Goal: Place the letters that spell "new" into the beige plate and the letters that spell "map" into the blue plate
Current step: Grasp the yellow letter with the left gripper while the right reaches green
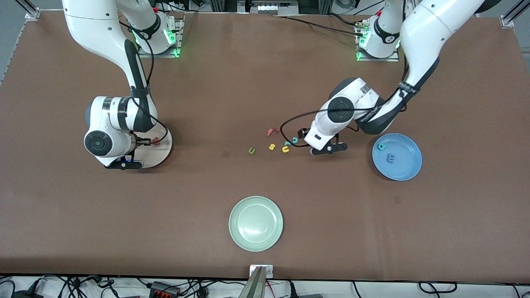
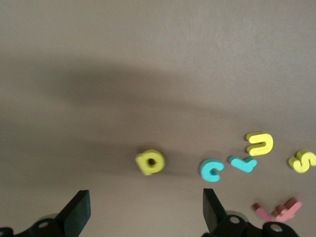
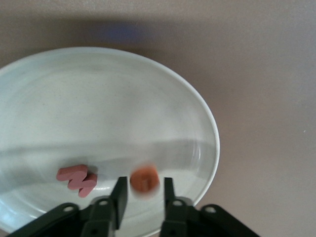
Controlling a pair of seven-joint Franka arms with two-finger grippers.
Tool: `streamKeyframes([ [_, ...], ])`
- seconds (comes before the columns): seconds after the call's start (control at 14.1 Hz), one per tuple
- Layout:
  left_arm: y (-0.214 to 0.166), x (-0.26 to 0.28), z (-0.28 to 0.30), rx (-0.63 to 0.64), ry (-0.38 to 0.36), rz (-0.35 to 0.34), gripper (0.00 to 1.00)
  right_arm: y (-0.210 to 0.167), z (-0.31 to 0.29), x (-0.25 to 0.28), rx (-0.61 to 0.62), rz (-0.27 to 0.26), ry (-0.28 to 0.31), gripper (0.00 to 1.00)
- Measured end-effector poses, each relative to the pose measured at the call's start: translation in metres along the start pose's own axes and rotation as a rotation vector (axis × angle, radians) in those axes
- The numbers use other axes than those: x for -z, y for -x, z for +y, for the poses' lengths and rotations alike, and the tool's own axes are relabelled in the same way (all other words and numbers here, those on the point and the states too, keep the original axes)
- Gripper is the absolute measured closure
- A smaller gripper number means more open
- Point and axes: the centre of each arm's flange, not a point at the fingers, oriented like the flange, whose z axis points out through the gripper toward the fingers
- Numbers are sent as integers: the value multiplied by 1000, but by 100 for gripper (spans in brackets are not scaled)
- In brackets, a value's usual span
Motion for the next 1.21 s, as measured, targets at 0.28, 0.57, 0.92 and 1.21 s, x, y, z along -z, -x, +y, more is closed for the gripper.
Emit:
streamKeyframes([
  [0.28, -12, -28, -13, 43, -30, -1, 0, -7, -16, 25, 0, 51, -26, 16],
  [0.57, -11, -37, -13, 45, -59, 16, 11, -7, -85, 77, 46, 149, -136, 0],
  [0.92, -11, -36, -9, 43, -38, 28, 51, 1, -200, 112, 189, 239, -172, 5],
  [1.21, -11, -41, -9, 45, -34, 22, 51, 12, -273, 113, 284, 253, -194, 14],
])
